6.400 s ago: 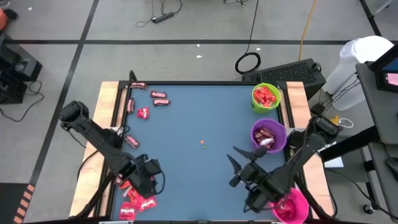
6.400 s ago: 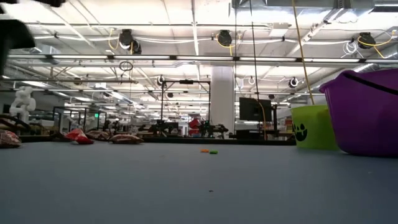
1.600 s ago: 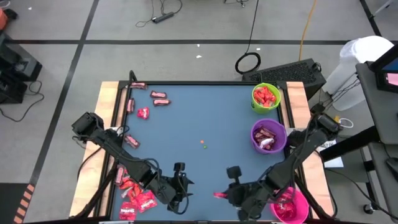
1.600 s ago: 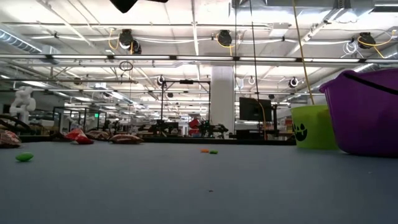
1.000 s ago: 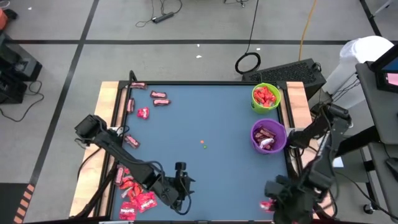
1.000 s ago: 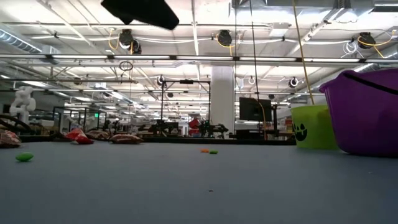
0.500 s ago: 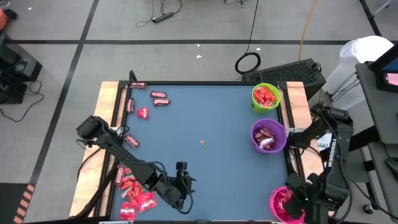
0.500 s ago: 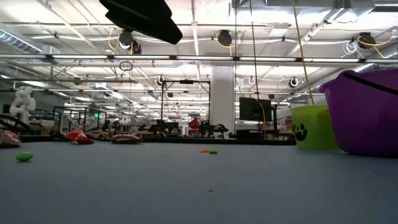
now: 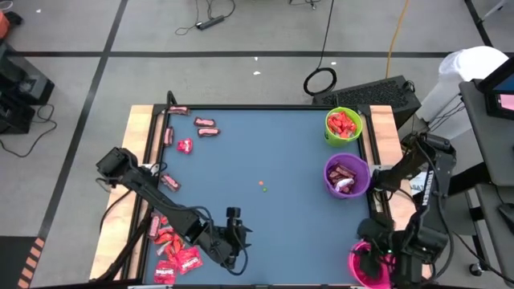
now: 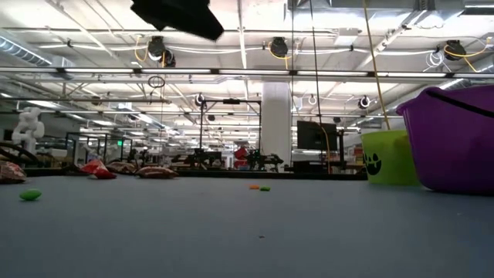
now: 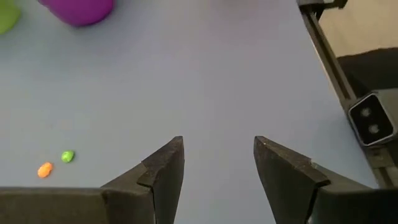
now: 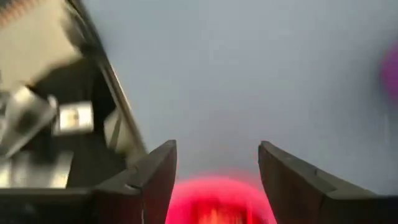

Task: Organize candy in baskets
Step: Put the red candy pack into the pink bucket

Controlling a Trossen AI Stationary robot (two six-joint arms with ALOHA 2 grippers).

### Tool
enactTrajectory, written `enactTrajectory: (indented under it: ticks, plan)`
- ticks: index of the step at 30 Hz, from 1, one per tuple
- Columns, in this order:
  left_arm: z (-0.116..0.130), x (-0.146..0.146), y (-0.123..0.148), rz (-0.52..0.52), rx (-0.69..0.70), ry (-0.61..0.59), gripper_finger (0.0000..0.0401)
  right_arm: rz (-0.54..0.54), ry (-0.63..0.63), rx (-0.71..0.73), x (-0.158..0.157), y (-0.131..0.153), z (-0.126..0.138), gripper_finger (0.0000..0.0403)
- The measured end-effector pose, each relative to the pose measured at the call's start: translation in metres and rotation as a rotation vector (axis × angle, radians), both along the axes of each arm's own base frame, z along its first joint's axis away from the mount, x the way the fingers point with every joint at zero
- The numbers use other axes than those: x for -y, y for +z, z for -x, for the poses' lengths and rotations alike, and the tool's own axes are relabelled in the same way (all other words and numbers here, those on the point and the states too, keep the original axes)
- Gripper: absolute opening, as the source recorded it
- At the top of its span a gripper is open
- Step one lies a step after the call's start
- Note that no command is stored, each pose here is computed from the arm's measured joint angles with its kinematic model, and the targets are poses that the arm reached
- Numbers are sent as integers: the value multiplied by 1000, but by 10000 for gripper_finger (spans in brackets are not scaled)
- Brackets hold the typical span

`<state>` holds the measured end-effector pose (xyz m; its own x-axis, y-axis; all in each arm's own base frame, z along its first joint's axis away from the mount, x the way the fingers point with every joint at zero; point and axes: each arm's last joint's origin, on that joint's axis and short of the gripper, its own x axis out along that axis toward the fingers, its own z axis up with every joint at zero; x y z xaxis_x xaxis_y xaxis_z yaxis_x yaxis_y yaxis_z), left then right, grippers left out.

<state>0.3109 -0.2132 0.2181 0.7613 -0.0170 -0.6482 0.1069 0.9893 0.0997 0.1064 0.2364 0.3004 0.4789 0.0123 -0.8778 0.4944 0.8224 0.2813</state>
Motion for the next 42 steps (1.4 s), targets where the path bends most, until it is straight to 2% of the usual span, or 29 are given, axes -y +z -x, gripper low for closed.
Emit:
enactTrajectory:
  ticks: [4, 7, 10, 13, 16, 19, 27, 37, 42]
  plan:
    - [12, -8, 11, 35, -57, 43, 200, 245, 130, 288, 1, 4, -17, 217]
    - [23, -12, 18, 125, -148, 59, 200, 414, 171, 442, -1, 7, -30, 215]
    - [33, -12, 15, 234, -300, 68, 200, 576, 203, 518, -4, 5, -45, 213]
    - [44, -9, 7, 312, -484, 99, 200, 689, 219, 527, -8, -2, -61, 212]
    - [56, -2, -2, 366, -641, 142, 200, 739, 230, 503, -10, -10, -77, 212]
    - [69, 9, -4, 406, -723, 182, 200, 781, 236, 474, -14, -23, -92, 212]
    - [104, 25, -16, 296, -856, 338, 200, 840, 226, 411, -18, -52, -117, 212]
    - [98, 39, -65, 217, -985, 389, 200, 843, 214, 409, -25, -70, -130, 212]
    - [92, 45, -81, 227, -1046, 273, 192, 852, 220, 401, -27, -75, -132, 212]
